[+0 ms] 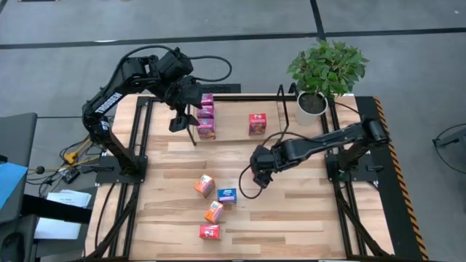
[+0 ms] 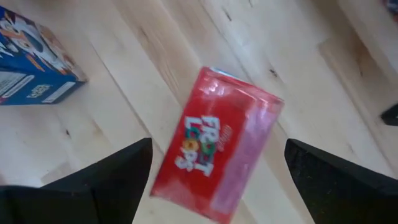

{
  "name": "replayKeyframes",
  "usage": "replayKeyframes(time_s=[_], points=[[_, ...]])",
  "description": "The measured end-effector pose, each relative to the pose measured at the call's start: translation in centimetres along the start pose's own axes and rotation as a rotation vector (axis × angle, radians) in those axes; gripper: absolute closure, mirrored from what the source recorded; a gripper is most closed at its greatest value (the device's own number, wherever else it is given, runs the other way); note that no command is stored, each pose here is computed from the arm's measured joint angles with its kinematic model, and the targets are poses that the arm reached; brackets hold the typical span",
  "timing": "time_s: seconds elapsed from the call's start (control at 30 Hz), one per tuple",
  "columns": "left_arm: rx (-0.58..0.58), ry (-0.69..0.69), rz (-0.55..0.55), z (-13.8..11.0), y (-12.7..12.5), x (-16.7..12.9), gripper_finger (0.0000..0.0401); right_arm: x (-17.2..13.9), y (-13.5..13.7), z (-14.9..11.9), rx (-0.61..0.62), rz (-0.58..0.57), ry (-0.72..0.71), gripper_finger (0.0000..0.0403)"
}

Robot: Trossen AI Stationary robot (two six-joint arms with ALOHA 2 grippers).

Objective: Stack cereal on shelf
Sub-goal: Put the top red cereal box on the shelf aligned with the other red cereal box

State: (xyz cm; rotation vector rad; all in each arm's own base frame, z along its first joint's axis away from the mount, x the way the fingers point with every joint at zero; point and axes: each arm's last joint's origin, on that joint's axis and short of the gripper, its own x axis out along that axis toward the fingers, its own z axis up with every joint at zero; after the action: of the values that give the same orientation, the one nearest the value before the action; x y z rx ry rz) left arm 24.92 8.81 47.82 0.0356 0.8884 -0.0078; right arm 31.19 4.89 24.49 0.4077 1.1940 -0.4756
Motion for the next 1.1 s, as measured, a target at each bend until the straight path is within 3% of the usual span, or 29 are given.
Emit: replayKeyframes(time_s=[0.2,0.4,0.57,0.87,1.1], points=[[-0.003,0.0,0.0,0.0,0.0,0.0,0.0104,0.3,0.0,0.0,0.041,-0.01,0.012,0.0033],[-0.003,0.0,0.0,0.0,0.0,0.0,0.0104,0.1,-0.1,0.1,0.039,-0.02,0.025,0.0088],[0.0,0.001,0.001,0.0,0.0,0.0,0.0104,-0.6,-0.2,0.6,-0.013,-0.017,0.02,0.0132],[0.0,0.002,0.0,0.0,0.0,0.0,0.0104,-2.1,-1.0,2.4,-0.09,-0.012,-0.003,0.0171],[0.0,0.002,0.0,0.0,0.0,0.0,0.0104,-4.5,-2.2,4.7,-0.28,-0.013,-0.042,0.0191]])
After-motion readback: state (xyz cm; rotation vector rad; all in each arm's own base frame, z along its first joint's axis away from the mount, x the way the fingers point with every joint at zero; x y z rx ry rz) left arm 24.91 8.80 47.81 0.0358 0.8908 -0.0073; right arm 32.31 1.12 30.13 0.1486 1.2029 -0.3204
